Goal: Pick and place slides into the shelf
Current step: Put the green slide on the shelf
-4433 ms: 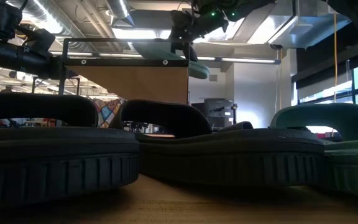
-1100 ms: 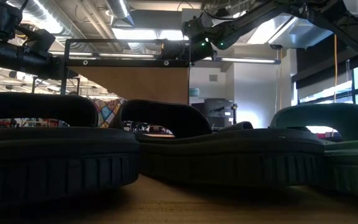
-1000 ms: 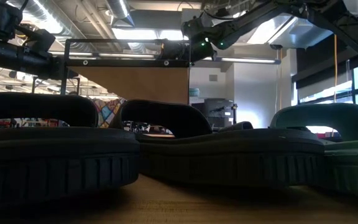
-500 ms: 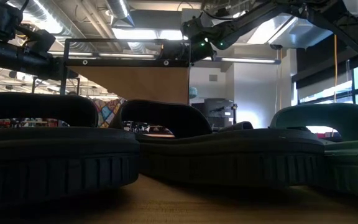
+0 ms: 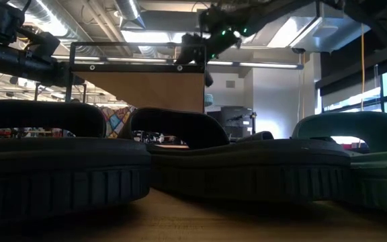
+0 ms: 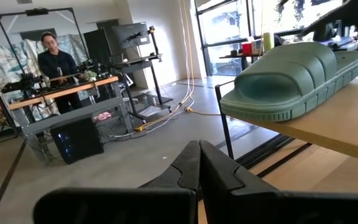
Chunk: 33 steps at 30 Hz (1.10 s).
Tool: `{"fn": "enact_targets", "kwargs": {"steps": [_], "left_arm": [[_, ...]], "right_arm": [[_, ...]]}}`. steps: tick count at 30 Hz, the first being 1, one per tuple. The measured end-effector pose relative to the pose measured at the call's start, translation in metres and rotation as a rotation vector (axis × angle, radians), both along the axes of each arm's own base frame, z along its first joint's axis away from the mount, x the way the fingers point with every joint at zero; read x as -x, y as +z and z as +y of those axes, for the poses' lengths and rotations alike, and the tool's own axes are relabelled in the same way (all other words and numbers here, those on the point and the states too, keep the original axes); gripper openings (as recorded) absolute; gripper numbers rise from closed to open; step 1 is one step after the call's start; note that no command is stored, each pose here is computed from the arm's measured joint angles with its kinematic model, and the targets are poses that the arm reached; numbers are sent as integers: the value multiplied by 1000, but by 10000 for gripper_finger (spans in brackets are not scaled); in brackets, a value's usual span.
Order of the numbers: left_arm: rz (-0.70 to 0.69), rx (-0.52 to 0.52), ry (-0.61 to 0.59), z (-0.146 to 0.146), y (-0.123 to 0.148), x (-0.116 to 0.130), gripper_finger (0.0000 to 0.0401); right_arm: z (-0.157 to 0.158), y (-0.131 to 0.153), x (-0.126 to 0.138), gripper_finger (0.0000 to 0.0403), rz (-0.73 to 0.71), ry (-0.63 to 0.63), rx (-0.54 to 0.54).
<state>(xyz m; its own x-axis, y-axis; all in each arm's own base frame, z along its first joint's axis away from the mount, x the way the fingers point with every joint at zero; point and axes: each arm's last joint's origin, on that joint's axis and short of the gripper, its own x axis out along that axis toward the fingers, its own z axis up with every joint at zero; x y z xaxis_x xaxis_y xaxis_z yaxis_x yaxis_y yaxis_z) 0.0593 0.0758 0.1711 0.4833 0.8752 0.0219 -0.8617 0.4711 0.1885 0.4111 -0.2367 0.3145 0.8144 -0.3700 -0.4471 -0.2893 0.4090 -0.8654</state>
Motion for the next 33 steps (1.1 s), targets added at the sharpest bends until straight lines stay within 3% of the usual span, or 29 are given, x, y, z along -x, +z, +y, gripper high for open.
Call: {"fn": "enact_targets", "kwargs": {"steps": [7, 17, 24, 33], "left_arm": [[-2, -1, 0, 0, 0, 0, 0], [-6, -6, 0, 0, 1, 0, 0], [-16, -17, 0, 0, 2, 0, 0], [-23, -13, 0, 0, 2, 0, 0]], "right_arm": [[39, 25, 20, 233, 46, -108, -255], [115, 30, 28, 233, 213, -231, -480], [177, 21, 29, 233, 313, -416, -578], [280, 13, 47, 233, 367, -630, -667]]}}
